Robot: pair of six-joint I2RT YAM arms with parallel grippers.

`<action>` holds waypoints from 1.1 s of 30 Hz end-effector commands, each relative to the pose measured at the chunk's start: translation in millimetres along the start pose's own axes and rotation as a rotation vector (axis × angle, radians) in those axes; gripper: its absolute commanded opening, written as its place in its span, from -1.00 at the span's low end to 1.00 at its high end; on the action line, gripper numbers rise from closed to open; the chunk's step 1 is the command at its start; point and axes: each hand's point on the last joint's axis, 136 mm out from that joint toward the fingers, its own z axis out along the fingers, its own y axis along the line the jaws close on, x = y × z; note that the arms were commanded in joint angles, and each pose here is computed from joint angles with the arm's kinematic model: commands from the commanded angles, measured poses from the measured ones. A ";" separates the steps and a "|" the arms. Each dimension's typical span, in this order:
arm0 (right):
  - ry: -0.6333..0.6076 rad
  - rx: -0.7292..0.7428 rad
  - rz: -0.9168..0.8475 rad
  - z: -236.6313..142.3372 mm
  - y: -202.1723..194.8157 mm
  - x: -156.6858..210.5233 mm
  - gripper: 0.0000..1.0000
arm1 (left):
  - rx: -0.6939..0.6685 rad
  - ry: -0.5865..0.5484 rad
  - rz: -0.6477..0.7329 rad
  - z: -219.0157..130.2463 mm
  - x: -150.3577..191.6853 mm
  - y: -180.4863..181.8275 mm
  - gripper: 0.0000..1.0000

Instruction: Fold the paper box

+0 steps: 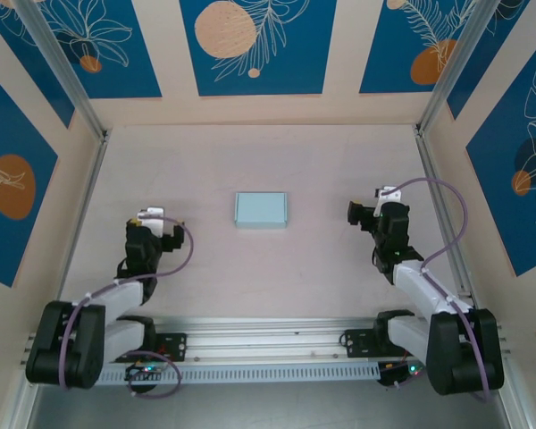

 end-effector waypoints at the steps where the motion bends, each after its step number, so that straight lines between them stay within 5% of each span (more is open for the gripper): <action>1: -0.068 -0.050 0.002 4.3 3.6 -12.0 0.99 | 0.060 -0.111 0.022 9.2 -33.6 -7.8 1.00; 20: -0.073 -0.111 -0.022 27.6 10.7 -5.4 0.99 | 0.137 0.007 -0.015 62.5 -15.4 -23.0 0.99; 33: -0.109 -0.333 -0.049 20.2 43.1 -0.4 0.99 | 0.144 0.015 -0.038 64.0 -15.1 -20.0 0.99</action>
